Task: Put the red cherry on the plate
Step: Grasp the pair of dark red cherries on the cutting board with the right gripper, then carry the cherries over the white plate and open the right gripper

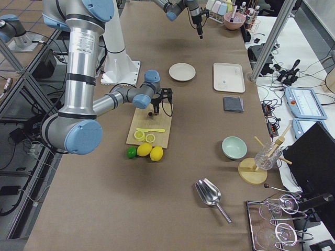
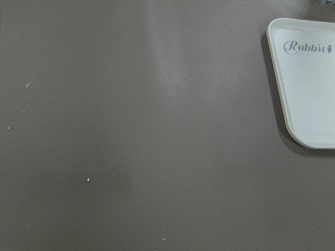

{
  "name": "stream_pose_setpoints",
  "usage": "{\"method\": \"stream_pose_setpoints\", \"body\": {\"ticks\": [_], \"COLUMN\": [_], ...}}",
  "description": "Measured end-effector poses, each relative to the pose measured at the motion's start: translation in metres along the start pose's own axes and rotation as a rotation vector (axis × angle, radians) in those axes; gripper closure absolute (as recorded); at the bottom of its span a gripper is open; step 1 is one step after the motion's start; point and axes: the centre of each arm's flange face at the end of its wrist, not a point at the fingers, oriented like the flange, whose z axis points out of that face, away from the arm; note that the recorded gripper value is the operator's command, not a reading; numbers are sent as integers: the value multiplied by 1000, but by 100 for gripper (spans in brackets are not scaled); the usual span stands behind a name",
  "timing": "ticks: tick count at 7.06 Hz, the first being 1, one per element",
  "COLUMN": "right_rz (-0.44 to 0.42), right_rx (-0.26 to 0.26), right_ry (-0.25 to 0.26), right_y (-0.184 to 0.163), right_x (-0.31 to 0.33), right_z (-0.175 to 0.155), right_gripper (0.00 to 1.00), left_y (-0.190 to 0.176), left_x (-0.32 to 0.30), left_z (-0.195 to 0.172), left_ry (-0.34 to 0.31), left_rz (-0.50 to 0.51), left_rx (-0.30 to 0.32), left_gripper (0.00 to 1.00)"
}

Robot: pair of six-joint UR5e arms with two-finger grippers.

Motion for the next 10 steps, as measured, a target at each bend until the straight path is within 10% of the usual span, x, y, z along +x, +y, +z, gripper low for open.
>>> {"method": "stream_pose_setpoints", "body": {"ticks": [4, 10], "right_rz": [29, 83], "right_rx": [8, 33], "right_ry": [-41, -22], "right_y": [-22, -179], "right_x": [-13, -269], "right_z": [-28, -80], "right_gripper": [100, 100], "left_y": [-4, -20], "left_x": [-4, -198], "left_z": [-1, -42], "left_ry": [-4, -126], "left_rz": [-4, -65], "left_rx": [5, -85], "left_gripper": [2, 2]}}
